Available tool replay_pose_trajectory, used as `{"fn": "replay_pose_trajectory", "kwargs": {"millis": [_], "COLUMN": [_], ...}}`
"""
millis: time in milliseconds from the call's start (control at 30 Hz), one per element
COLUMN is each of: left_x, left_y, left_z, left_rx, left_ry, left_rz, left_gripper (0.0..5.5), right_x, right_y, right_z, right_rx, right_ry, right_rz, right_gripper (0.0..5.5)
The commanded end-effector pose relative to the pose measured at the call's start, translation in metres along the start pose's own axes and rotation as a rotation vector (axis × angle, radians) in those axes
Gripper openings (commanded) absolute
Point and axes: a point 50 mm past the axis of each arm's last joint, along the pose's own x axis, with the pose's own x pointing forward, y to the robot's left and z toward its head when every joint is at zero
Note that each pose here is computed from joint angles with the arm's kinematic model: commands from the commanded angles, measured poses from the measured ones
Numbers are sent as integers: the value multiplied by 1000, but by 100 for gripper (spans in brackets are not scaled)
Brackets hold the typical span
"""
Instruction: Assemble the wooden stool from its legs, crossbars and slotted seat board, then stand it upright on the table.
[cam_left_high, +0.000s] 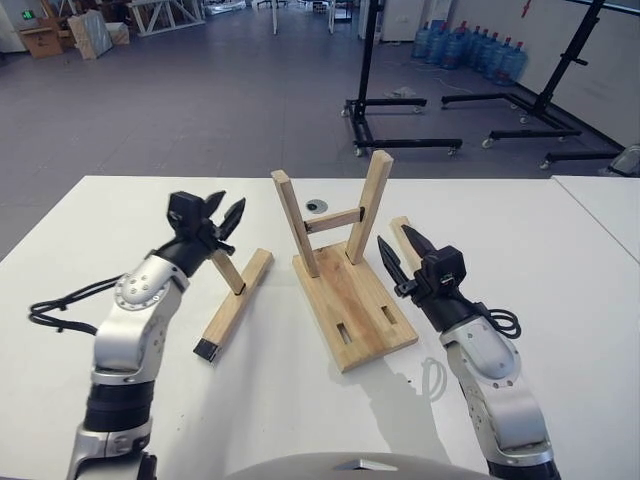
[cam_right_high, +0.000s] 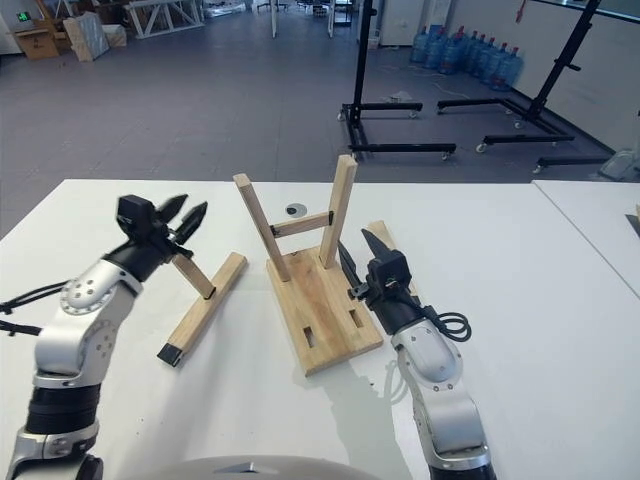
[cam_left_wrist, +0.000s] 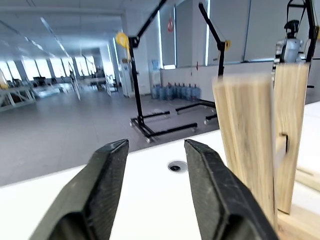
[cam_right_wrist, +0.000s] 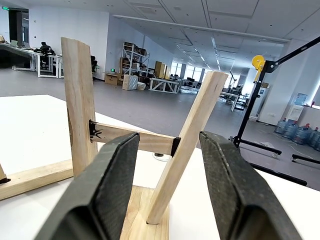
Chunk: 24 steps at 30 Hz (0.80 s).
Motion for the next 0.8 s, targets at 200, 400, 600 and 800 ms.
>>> {"fn": "replay_pose_trajectory", "kwargs": {"millis": [200,400,600,800], "left_x": [-56,-65,-77,-65], "left_y": [6,-2,-14,-30], "left_z": [6,-18,-71,-94], "left_rx": [-32,-46,6,8], "left_ry": [242,423,753,791], "left_rz": [-147,-202,-264,-244], "left_gripper": [346,406,406,406], "right_x": [-19,-22,-19,-15], "right_y": [4,10,12,12], "right_z": [-3,-8,-10,-11], "right_rx": [6,13,11,10], "right_ry": [33,45,40,35], "right_rz": [-60,-69,-82,-74], "right_gripper": [221,221,221,221]}}
